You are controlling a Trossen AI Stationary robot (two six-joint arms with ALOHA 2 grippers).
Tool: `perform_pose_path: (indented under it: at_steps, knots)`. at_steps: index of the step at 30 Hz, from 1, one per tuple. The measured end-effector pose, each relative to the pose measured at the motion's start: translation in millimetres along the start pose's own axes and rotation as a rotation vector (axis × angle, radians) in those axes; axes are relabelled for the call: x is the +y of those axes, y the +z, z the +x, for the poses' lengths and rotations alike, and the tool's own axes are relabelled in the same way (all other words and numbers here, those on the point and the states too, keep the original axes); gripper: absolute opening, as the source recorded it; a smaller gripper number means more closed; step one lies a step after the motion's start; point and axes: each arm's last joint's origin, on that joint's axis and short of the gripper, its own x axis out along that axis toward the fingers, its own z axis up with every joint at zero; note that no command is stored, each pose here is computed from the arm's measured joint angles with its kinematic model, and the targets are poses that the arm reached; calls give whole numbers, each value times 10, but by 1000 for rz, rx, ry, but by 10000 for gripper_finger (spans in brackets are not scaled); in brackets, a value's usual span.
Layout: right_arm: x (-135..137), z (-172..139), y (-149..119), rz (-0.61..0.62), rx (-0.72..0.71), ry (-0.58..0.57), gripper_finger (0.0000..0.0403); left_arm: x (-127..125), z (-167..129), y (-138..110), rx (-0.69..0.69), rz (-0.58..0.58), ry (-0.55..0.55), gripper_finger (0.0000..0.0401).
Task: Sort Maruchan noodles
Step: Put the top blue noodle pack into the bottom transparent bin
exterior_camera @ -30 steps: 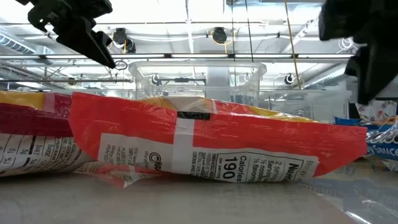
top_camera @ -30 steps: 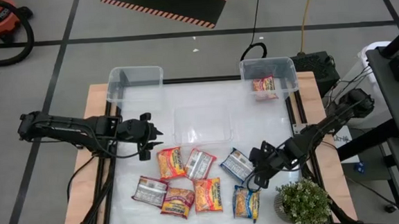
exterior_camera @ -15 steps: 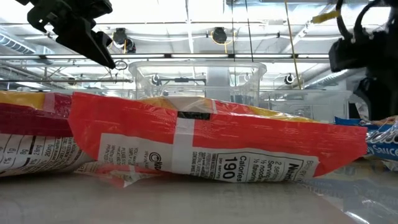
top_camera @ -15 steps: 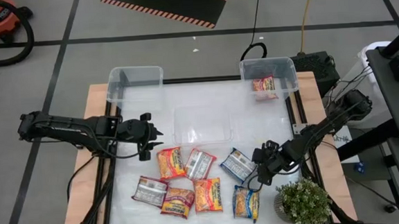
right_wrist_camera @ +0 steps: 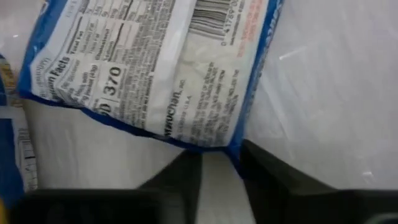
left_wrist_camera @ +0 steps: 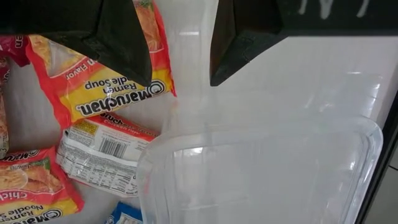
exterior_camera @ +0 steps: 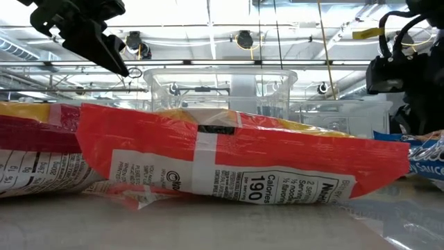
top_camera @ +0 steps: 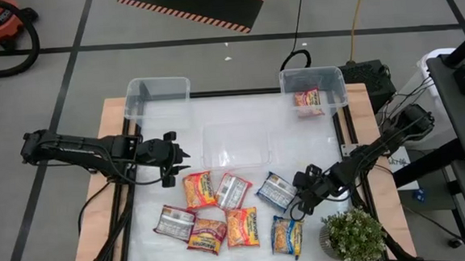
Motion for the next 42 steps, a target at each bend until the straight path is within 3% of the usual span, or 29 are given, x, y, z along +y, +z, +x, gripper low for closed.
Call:
perform_pose_path:
  at_steps: [4, 20, 31, 42]
  knots:
    - [21, -39, 16, -4, -2, 30, 9, 0, 0, 0, 0, 15, 0, 168]
    - [330, -590, 421, 7, -192, -6, 1, 0, 0, 0, -1, 39, 0, 168]
    - [571, -1025, 768, 4, -488, -35, 0, 0, 1, 0, -1, 32, 0, 168]
    - [784, -1383, 1046, -86, -783, -29, 0, 0, 0, 6, -7, 13, 0, 168]
